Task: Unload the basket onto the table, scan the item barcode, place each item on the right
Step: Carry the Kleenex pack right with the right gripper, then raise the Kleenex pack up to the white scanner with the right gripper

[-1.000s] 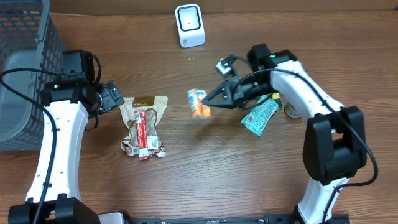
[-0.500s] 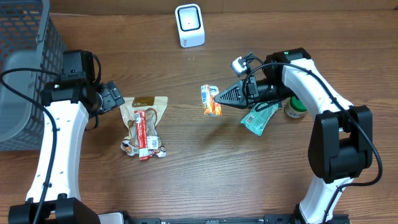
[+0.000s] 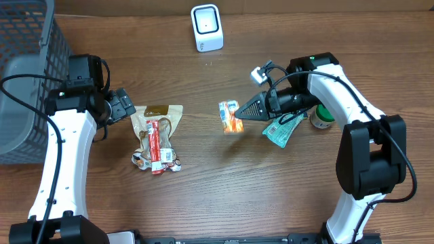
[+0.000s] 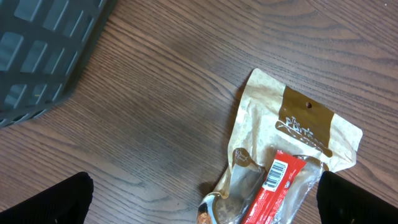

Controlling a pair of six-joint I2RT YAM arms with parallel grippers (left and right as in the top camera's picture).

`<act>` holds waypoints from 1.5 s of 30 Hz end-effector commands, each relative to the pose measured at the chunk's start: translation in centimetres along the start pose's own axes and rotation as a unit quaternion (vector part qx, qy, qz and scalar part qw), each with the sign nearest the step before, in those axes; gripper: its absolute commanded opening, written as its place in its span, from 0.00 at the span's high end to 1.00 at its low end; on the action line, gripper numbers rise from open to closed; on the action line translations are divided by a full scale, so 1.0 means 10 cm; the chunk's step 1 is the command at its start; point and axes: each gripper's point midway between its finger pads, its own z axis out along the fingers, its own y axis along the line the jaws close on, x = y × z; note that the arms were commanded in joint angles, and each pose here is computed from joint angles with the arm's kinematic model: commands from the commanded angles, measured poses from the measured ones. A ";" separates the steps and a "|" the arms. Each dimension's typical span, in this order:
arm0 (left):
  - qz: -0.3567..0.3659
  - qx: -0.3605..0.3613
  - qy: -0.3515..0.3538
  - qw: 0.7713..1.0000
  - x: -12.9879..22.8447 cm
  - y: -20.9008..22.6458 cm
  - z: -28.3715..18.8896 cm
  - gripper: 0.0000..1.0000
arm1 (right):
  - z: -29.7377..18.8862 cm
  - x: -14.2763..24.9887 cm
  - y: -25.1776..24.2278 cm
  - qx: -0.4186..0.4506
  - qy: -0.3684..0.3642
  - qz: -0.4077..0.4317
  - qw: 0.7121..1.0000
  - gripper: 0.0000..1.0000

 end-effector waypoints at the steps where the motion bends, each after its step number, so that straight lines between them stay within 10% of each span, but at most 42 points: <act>1: 0.006 -0.004 0.000 1.000 0.00 -0.01 0.02 0.00 | 0.06 0.14 -0.09 0.028 0.033 -0.008 0.999 0.96; 9: 0.006 -0.004 0.000 1.000 0.00 -0.01 0.02 0.00 | 0.08 0.22 -0.51 0.137 0.072 0.103 0.983 0.96; 19: 0.006 -0.004 0.000 1.000 0.00 -0.01 0.02 0.00 | 0.07 0.29 -1.19 0.382 0.073 0.209 0.897 0.96; 45: 0.006 -0.004 0.000 1.000 0.00 -0.01 0.02 0.00 | -0.02 -0.23 -1.10 0.448 0.009 0.163 0.879 0.96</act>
